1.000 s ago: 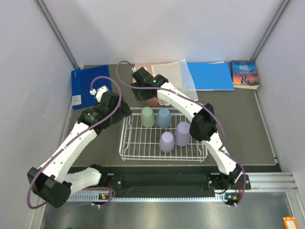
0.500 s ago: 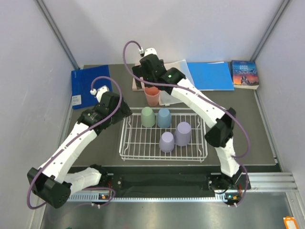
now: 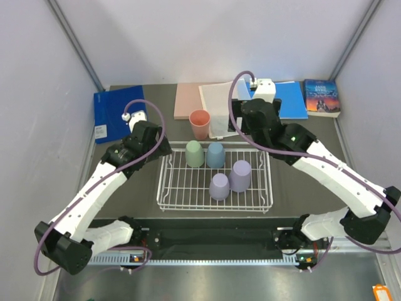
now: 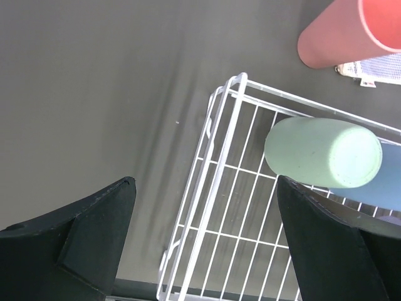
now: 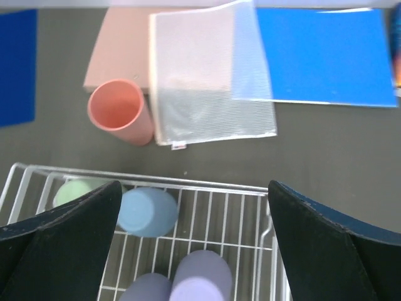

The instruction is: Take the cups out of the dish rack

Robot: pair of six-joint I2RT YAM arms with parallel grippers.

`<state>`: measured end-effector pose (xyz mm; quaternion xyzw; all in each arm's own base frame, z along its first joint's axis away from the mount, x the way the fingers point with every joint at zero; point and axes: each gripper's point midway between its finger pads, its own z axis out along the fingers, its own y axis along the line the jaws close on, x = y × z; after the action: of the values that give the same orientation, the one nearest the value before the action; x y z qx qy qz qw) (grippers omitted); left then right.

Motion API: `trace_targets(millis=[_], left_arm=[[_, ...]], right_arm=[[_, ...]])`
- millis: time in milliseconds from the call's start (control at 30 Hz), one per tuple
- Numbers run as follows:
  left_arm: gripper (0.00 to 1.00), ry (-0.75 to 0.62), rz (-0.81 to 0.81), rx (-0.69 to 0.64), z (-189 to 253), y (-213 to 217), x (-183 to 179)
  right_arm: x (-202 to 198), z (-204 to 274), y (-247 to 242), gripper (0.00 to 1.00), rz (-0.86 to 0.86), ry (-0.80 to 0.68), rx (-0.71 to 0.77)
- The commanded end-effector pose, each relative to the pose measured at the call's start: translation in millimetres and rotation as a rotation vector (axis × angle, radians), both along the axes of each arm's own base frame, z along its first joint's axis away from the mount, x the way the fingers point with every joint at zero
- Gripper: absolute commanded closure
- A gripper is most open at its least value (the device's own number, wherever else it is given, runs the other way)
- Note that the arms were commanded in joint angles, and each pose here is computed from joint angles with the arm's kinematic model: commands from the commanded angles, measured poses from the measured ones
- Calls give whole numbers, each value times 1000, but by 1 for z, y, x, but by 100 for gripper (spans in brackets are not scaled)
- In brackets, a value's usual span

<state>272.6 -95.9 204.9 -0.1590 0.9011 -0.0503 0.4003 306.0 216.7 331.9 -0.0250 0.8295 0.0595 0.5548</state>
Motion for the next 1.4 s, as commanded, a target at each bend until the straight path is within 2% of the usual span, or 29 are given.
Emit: trace_targets(millis=[0,100,233,333,400,467,633,733,767,800,833,900,967,1000,1033,1067,1167,1367], left_arm=[[1,-155,-31,26,45,-2,10],[1,-222,-16,60,67,3,10],[1,-151,31,183,64,16,14],[1,-95,71,263,59,19,20],[1,-80,83,277,54,12,24],[1,-87,75,252,55,1,24],[1,-215,44,142,75,-14,24],[1,-190,-5,109,72,-25,22],[1,-168,-49,84,73,-34,20],[1,-126,-72,103,63,-39,18],[1,-114,-89,107,61,-44,17],[1,-99,-150,116,54,-62,10],[1,-96,-188,102,50,-76,0],[1,-108,-188,90,51,-78,-2],[1,-118,-194,75,47,-82,-3],[1,-126,-210,60,47,-86,-5],[1,-154,-237,44,50,-90,-8],[1,-138,-300,95,59,-119,3]], right_arm=[[-7,9,-40,1,-197,-40,-38],[-17,11,-65,0,-266,-42,-66],[-28,5,-82,0,-286,-61,-1],[-44,20,-94,12,-264,-106,159],[-50,22,-93,14,-215,-101,185],[-57,22,-100,1,-196,-97,169],[-66,9,-116,0,-225,-51,83],[-68,-8,-124,0,-294,-3,47],[-68,-12,-128,2,-329,2,39],[-70,-20,-131,7,-372,24,49],[-70,-23,-131,17,-394,33,60],[-71,-30,-127,20,-372,59,56],[-71,-33,-110,17,-285,79,95],[-73,-43,-106,13,-242,98,66],[-69,-31,-90,3,-171,56,145],[-73,-44,-80,0,-95,79,136],[-74,-30,-72,0,-36,17,222],[-63,-42,-61,0,-41,76,123]])
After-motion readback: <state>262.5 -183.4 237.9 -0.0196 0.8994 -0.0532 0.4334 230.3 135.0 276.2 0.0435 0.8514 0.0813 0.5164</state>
